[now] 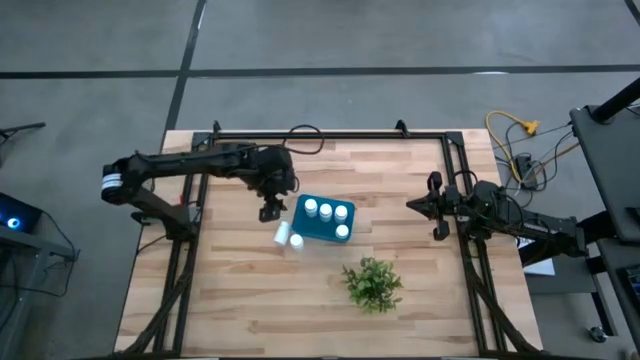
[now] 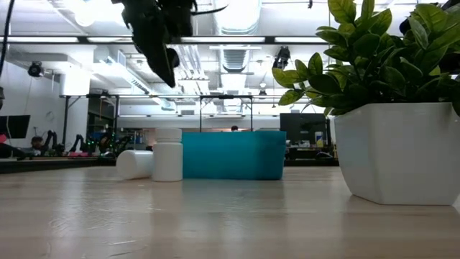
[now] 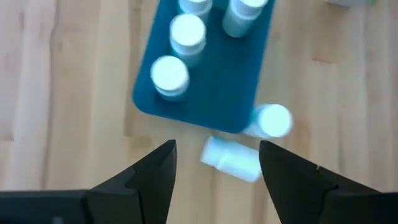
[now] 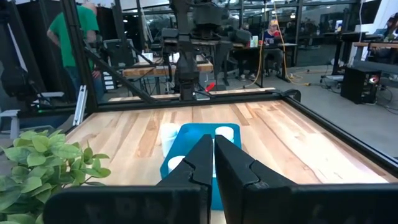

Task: Pick and place pill bottles into a basket
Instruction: Put the white pill bottle in the blue bin

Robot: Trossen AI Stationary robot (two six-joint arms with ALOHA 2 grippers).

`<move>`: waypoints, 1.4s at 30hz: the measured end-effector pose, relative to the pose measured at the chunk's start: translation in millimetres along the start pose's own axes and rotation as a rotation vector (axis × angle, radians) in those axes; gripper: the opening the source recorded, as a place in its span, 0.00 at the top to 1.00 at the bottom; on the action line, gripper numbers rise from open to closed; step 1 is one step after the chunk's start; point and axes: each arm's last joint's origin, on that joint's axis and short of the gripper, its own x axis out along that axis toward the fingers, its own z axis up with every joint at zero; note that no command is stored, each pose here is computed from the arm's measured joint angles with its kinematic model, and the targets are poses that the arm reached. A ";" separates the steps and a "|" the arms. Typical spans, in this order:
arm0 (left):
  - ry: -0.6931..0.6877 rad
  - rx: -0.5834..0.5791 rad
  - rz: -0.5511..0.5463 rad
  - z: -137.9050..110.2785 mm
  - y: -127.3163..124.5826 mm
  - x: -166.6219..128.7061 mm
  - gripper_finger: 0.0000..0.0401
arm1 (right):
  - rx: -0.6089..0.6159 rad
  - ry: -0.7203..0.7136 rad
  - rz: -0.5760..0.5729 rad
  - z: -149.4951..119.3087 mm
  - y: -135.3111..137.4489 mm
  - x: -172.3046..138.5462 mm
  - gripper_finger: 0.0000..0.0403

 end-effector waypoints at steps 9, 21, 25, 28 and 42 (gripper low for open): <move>0.042 -0.125 -0.044 -11.1 -25.6 6.0 0.47 | 0.000 0.000 -0.001 0.0 0.0 0.0 0.98; 0.137 -0.517 -0.013 -26.9 -29.1 23.5 0.47 | 0.000 0.001 0.000 -0.1 0.0 0.0 0.98; 0.120 -0.626 0.025 -26.0 -31.1 24.2 0.47 | 0.000 0.001 0.000 0.0 0.0 0.0 0.98; 0.126 -0.678 0.064 -26.6 -32.2 26.9 0.47 | 0.000 0.001 0.000 0.0 0.0 0.0 0.98; 0.350 -0.662 0.083 -38.6 -38.8 74.0 0.46 | 0.000 0.001 0.000 0.0 0.0 0.0 0.98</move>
